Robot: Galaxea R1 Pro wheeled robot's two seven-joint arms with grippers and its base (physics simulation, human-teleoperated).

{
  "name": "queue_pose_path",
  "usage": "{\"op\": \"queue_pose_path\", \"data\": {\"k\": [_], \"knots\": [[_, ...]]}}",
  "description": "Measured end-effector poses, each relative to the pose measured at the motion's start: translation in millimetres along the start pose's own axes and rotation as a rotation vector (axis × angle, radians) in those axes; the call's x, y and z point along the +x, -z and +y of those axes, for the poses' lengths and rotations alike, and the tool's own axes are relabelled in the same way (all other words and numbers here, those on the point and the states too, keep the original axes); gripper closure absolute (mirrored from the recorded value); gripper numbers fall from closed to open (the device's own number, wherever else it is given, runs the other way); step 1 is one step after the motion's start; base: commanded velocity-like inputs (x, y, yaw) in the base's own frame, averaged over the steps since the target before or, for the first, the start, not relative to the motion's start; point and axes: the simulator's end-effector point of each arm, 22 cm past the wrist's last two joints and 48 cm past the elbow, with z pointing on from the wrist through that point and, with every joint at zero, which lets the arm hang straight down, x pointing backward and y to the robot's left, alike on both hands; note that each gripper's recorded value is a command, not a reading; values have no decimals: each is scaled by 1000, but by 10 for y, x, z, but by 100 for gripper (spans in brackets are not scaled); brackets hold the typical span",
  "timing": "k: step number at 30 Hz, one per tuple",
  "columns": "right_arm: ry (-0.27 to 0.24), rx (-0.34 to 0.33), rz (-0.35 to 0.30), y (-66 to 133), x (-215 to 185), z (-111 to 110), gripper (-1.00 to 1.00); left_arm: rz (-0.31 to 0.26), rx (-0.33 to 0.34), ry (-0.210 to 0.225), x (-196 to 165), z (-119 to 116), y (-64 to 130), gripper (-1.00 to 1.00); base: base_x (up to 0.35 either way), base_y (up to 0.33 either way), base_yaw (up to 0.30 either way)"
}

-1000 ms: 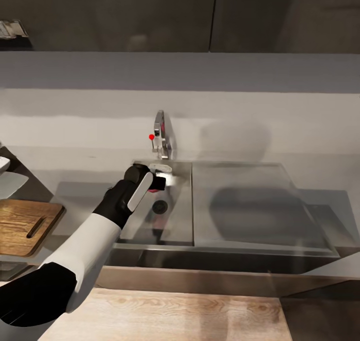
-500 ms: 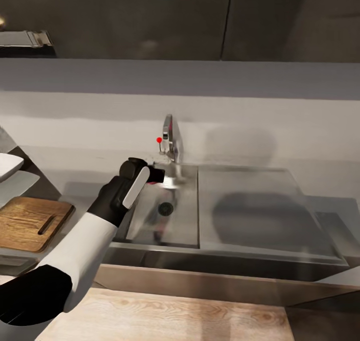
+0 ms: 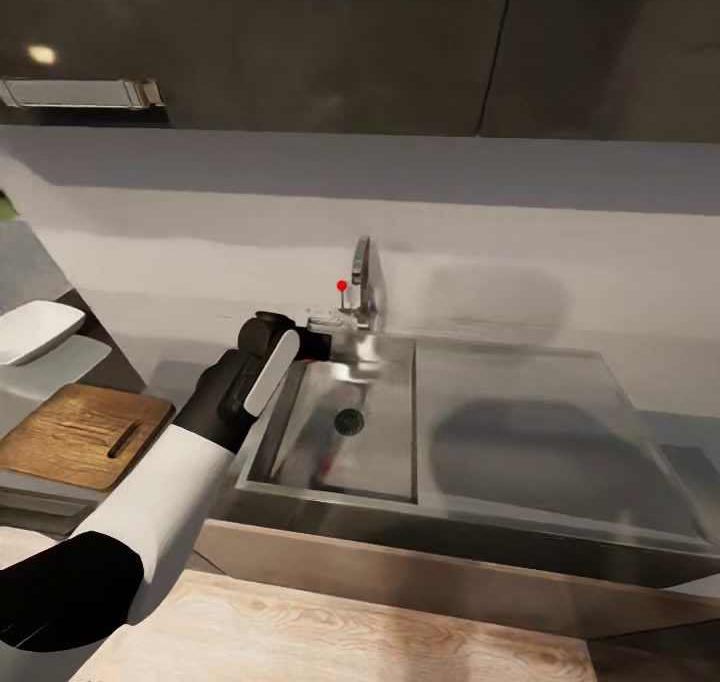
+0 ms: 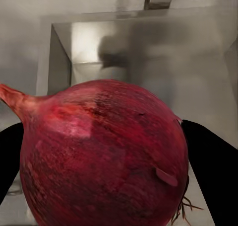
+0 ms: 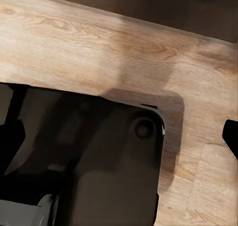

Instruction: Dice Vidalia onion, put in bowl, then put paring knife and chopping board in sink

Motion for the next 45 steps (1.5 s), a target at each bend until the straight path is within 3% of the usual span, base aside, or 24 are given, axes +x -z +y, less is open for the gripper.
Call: {"op": "queue_pose_path", "data": {"k": [17,29,45], "knots": [[16,10,-30,-19,-90,-101,-100,-121,47,4,-441,-145,406,100,0,0,144],[22,15,-46,-36,-156,-124,-100,-133,48,3,-483,-152,457,100,0,26,36],[22,15,-46,-36,-157,-126,-100,-159,55,0,-562,-179,532,100,0,273,0]]}}
